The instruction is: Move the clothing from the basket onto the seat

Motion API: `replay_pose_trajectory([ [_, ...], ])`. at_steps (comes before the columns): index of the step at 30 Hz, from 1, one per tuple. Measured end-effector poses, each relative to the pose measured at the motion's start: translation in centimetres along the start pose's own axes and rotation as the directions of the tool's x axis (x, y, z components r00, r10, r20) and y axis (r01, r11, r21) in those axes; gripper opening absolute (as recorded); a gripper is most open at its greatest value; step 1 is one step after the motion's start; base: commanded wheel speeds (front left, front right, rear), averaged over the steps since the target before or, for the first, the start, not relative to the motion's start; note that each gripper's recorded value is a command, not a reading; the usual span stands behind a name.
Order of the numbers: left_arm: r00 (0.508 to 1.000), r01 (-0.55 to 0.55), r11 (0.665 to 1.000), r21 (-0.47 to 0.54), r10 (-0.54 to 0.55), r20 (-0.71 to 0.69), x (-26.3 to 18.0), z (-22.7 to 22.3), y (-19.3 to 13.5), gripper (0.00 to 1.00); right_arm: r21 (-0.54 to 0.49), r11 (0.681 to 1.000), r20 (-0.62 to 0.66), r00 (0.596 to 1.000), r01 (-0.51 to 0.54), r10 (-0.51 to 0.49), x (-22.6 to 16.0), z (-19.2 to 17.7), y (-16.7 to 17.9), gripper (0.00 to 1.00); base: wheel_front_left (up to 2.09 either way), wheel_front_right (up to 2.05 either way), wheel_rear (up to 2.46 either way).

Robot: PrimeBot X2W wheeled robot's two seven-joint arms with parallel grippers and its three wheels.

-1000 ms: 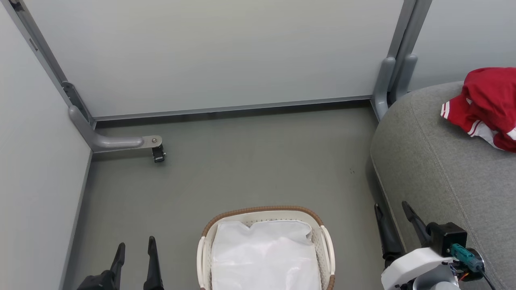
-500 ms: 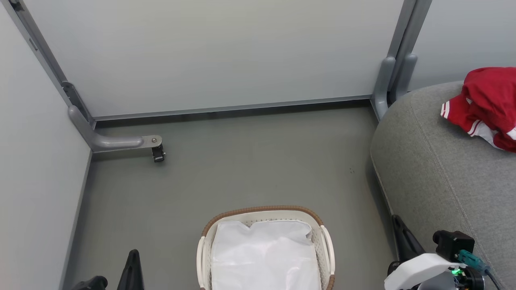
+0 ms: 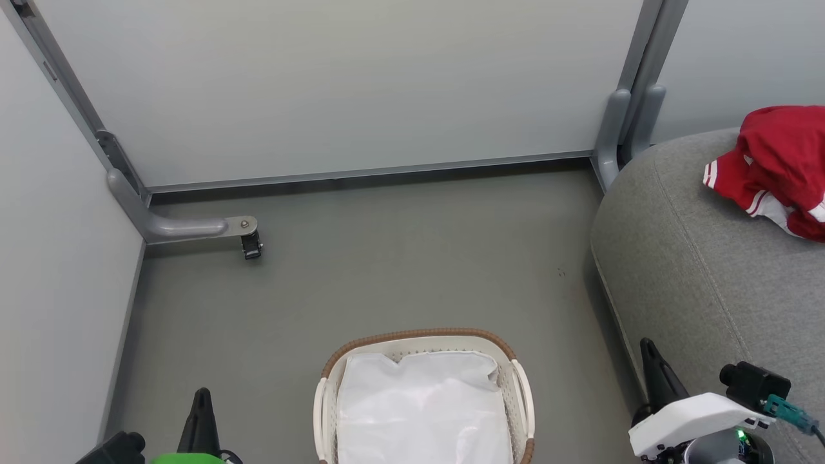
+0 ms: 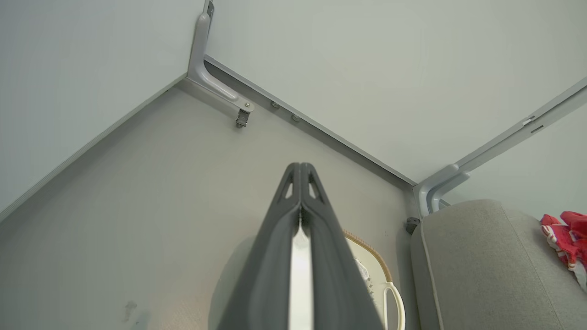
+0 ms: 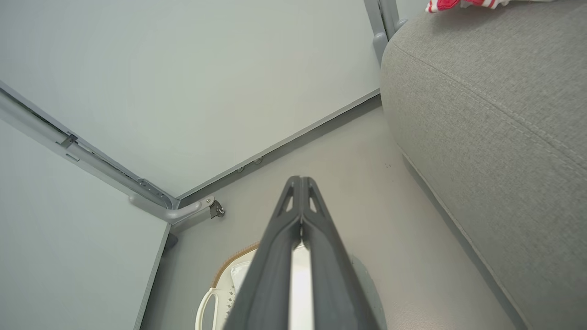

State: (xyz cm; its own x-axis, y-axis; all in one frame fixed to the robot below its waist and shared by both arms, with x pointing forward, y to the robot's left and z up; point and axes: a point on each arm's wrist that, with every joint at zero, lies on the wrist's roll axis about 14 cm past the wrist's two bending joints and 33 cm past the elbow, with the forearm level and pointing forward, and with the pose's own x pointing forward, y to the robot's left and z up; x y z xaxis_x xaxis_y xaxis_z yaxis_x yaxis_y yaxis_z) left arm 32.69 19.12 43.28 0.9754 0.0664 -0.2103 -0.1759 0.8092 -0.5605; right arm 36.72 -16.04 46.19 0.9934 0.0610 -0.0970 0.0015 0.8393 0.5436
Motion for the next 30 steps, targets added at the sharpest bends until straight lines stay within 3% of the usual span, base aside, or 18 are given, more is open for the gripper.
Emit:
replay_pose_trajectory([
  [13,1.0,0.004,0.984,-0.179,-0.004,0.005,1.0,1.0,-0.4,0.0,0.183,0.983,0.014,1.0,0.021,-0.024,0.4,1.0,-0.4,0.0,0.0,0.0,0.0],
  [30,0.999,0.033,0.928,-0.372,-0.028,0.017,2.0,2.3,-1.2,0.0,0.384,0.923,0.023,0.999,0.028,-0.04,0.7,2.0,-0.8,0.0,0.0,0.0,0.0],
])
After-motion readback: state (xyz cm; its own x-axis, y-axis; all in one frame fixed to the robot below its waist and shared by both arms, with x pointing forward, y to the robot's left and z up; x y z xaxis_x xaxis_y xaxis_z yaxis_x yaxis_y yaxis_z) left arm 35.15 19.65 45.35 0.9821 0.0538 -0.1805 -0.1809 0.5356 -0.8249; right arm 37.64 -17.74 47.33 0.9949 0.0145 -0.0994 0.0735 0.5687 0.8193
